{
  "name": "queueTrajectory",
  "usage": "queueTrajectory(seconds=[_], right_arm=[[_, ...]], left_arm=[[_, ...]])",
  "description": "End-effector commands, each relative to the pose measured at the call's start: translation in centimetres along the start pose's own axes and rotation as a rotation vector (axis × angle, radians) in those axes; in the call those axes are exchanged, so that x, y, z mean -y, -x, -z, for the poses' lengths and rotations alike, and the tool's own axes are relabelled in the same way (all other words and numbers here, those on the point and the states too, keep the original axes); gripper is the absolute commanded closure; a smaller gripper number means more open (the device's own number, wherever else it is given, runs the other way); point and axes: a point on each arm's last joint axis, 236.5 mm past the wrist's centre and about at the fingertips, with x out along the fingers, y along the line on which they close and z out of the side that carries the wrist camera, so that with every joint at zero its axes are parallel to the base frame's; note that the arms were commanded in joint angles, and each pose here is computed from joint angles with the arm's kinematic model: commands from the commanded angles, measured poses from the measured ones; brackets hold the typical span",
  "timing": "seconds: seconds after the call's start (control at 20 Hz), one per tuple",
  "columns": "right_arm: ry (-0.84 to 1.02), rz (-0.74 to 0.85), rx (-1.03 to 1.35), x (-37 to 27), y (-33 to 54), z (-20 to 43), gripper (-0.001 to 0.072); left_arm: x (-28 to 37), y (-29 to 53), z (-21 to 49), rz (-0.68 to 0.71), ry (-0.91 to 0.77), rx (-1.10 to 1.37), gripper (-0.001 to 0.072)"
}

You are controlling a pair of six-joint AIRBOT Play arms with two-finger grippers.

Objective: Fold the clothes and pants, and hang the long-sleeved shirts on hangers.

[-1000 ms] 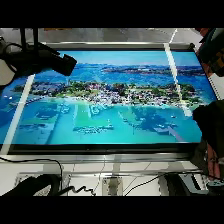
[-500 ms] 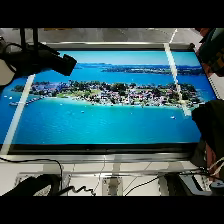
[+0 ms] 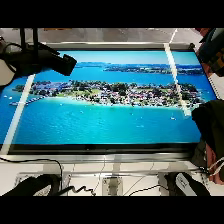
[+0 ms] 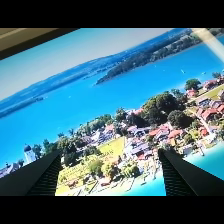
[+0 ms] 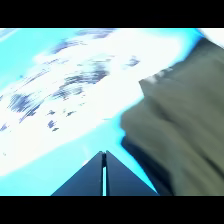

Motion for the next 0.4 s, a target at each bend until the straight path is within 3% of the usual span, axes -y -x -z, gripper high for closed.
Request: queueTrajectory(seconds=[0.0,0.35], right_arm=[[0.359,-0.079,0.021,-7.1,0.0,0.5,0.0683],[0.411,-0.195,-0.001,-11.4,0.6,2.1,0.0682]], left_arm=[[0.0,0.0,0.0,-0.001,0.0,0.001,0.001],[0.0,0.0,0.0,-0.001,0.0,0.001,0.001]])
